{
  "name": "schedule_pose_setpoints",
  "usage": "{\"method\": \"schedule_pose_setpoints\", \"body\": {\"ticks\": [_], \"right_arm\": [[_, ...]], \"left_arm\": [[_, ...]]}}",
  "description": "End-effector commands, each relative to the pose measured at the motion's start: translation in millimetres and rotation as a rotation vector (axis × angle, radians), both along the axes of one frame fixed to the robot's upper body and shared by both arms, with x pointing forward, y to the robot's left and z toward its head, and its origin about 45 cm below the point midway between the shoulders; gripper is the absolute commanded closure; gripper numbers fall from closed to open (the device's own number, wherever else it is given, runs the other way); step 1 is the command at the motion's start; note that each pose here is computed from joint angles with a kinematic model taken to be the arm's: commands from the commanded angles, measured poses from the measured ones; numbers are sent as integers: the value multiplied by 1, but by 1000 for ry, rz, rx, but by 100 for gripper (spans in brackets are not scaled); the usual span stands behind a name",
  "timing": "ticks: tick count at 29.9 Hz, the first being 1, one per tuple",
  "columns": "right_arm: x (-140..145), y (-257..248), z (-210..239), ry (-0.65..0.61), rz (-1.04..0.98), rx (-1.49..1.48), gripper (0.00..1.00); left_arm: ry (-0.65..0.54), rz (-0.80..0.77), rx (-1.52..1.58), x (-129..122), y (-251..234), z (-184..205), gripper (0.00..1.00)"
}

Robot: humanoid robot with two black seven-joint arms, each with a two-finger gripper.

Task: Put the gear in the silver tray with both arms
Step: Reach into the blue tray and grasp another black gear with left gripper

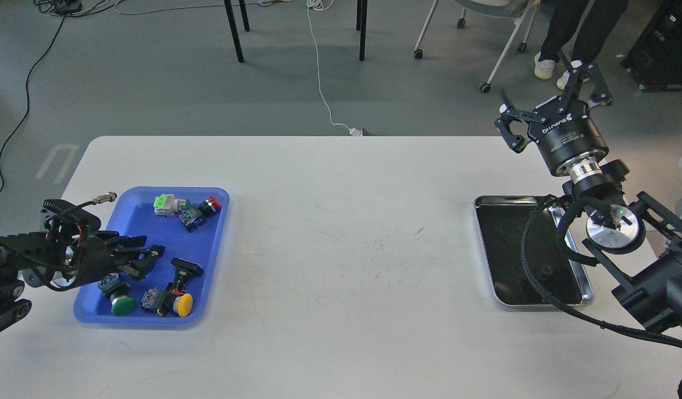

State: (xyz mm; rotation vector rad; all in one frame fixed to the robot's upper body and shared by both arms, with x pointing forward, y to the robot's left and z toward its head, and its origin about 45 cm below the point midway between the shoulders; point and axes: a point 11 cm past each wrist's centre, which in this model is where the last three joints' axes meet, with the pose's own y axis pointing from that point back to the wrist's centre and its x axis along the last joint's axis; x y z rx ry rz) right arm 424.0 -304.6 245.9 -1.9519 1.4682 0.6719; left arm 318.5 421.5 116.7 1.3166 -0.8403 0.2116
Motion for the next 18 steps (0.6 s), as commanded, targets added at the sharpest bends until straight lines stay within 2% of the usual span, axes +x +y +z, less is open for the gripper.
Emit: {"method": "schedule_pose_setpoints", "body": {"ticks": [1, 5, 8, 12, 18], "right_arm": [[0, 0, 1, -2, -1, 1, 1], [0, -1, 1, -3, -3, 0, 1], [1, -1, 1, -1, -5, -1, 1], [1, -8, 7, -11, -11, -19, 1], [5, -36, 36, -61, -35, -88, 1]], "left_arm": [[4, 0, 1, -1, 0, -1, 71], [1, 3, 5, 0, 1, 0, 73], [2, 1, 7, 0, 1, -1, 81], [-2, -3, -1, 4, -3, 5, 81], [-60, -97, -57, 42, -50, 52, 81]]}}
